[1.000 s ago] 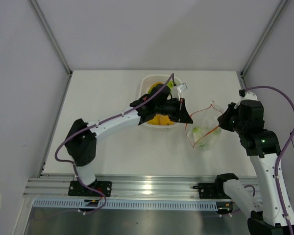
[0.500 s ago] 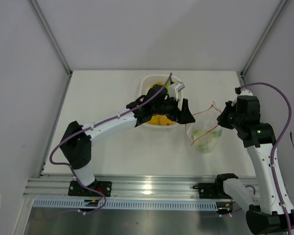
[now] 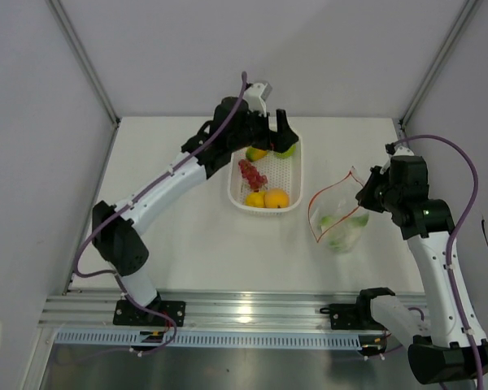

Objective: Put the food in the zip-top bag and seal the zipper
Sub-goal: Adjust the zipper food storage bag at the center of the board, then pick up the fake fruit from the bin.

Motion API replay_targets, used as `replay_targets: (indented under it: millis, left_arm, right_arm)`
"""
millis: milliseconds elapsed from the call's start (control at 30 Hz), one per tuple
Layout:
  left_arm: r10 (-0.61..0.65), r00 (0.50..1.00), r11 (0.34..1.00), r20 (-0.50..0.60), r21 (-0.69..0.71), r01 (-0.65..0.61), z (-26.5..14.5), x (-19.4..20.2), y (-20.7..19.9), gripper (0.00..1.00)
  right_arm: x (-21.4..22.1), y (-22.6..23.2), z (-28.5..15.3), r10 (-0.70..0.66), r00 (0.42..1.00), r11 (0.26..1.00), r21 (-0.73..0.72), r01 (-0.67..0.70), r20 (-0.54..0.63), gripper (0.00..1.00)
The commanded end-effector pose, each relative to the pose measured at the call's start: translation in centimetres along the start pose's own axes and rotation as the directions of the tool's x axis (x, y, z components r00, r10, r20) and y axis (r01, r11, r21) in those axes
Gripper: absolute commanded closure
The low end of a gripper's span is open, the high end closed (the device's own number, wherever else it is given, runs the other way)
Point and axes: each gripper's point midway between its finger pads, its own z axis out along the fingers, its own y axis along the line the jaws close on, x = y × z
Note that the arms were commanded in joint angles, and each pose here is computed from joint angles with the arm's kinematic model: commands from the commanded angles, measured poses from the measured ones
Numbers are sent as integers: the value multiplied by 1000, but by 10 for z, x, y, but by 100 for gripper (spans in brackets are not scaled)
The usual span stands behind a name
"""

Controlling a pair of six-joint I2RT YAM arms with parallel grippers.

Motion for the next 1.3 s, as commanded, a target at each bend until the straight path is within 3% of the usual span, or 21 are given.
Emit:
replay_targets:
  millis: [0,100,133,300,400,467,533,667,900,1067,1267]
  left_arm:
    - [-17,996,991,-83,-136,5,9,-7,52,1]
    - [-92,984,972,-153,-230,55,30,8,94,3]
    - [-77,990,972,-122,-229,47,35,-9,98,4]
    - [-76,977,981,-197,-190,38,75,23,129,8]
    - [-238,950,942,-204,-289,174,68,33,149,13]
    - [-366,903,878,-224,-406,255,60,67,164,16]
    - [-424,887,851,-182,-416,321,59,68,161,16]
    - [-528,824,786,-208,-486,381,50,109,167,16]
    - [-633,765,671,-119,-578,465,43,129,169,17]
    - [-664,746,580,-48,-663,473,45,137,177,17]
    - [-673,740,543,-7,-684,487,56,139,178,21]
  right_arm:
    - [-14,7,-1,-16,999,999,-28,18,42,100]
    - [-12,5,4,-20,999,1000,-23,20,31,100]
    - [-13,5,6,-21,999,1000,-22,22,35,100]
    - [-12,4,12,-25,999,999,-21,25,21,100]
    - [-10,2,14,-27,999,1000,-13,28,17,100]
    - [-9,2,16,-24,1000,1000,-16,24,14,100]
    - [-9,4,19,-20,1000,999,-27,20,14,100]
    - [-6,13,23,-1,1000,998,-67,1,-5,100]
    - [-4,15,19,10,1000,997,-82,-10,0,100]
    - [-2,16,18,13,1000,996,-89,-12,4,100]
    - [-1,17,18,10,1000,995,-95,-9,4,100]
